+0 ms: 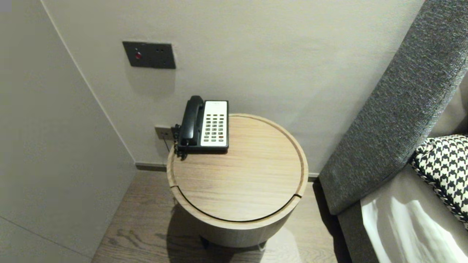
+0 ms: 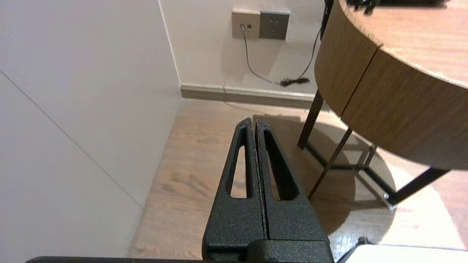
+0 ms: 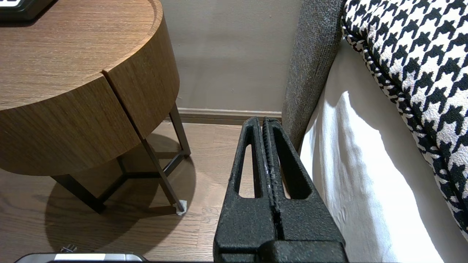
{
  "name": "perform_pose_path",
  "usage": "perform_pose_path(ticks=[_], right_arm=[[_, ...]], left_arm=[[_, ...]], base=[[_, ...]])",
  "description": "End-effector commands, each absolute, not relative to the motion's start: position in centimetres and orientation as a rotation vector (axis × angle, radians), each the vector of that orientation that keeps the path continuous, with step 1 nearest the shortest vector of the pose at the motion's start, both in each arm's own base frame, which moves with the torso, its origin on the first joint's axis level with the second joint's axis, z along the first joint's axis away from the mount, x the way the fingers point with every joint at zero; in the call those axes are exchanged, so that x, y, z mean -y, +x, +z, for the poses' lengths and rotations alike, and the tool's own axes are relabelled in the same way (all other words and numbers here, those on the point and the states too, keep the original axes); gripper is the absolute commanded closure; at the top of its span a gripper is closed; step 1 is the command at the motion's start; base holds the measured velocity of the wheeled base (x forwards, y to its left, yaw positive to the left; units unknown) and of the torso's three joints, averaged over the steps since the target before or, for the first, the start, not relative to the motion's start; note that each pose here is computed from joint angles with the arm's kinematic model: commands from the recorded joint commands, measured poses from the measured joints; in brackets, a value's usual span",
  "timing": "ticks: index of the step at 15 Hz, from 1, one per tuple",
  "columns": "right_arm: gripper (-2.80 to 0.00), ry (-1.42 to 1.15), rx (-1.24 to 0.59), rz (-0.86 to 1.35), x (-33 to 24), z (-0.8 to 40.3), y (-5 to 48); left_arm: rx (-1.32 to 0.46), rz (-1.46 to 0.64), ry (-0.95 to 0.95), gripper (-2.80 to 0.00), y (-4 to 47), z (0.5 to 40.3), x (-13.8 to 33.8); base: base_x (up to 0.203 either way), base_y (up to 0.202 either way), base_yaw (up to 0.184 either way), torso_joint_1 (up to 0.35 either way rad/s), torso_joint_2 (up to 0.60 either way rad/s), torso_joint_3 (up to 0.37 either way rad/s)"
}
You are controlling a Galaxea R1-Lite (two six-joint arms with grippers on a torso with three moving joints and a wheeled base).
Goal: Open the nightstand drawer
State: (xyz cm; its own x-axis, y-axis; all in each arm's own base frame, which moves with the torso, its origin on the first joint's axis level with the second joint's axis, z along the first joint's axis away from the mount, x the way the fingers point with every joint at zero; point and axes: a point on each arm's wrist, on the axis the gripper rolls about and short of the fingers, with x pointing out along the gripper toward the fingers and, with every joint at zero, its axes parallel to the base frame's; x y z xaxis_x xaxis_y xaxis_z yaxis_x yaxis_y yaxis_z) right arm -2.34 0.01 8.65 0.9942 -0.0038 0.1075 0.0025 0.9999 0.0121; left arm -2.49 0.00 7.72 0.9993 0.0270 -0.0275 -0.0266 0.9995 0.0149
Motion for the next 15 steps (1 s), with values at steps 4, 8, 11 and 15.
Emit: perform_pose_path(ticks=[4,8,11,15], right_arm=[[0.00,0.012,0.069,-0.003,0.0,7.5,-2.0],[0.00,0.012,0.069,-0.003,0.0,7.5,-2.0],[0.00,0.012,0.069,-0.003,0.0,7.5,-2.0],[0.00,0.012,0.069,-0.003,0.0,7.5,-2.0]], left_arm=[[-0.036,0.004,0.013,0.00,-2.5,10.7,0.1],[-0.095,-0.044,0.004,0.00,-0.7,15.3,0.1],[-0.136,-0.064,-0.018,0.00,1.7,19.1,0.2],[-0.227,-0.069,-0.053,0.00,6.0,22.4,0.1]], base=[[0.000,0.000,0.000,0.000,0.00,0.000],[0.000,0.000,0.000,0.000,0.00,0.000],[0.000,0.000,0.000,0.000,0.00,0.000],[0.000,0.000,0.000,0.000,0.00,0.000]])
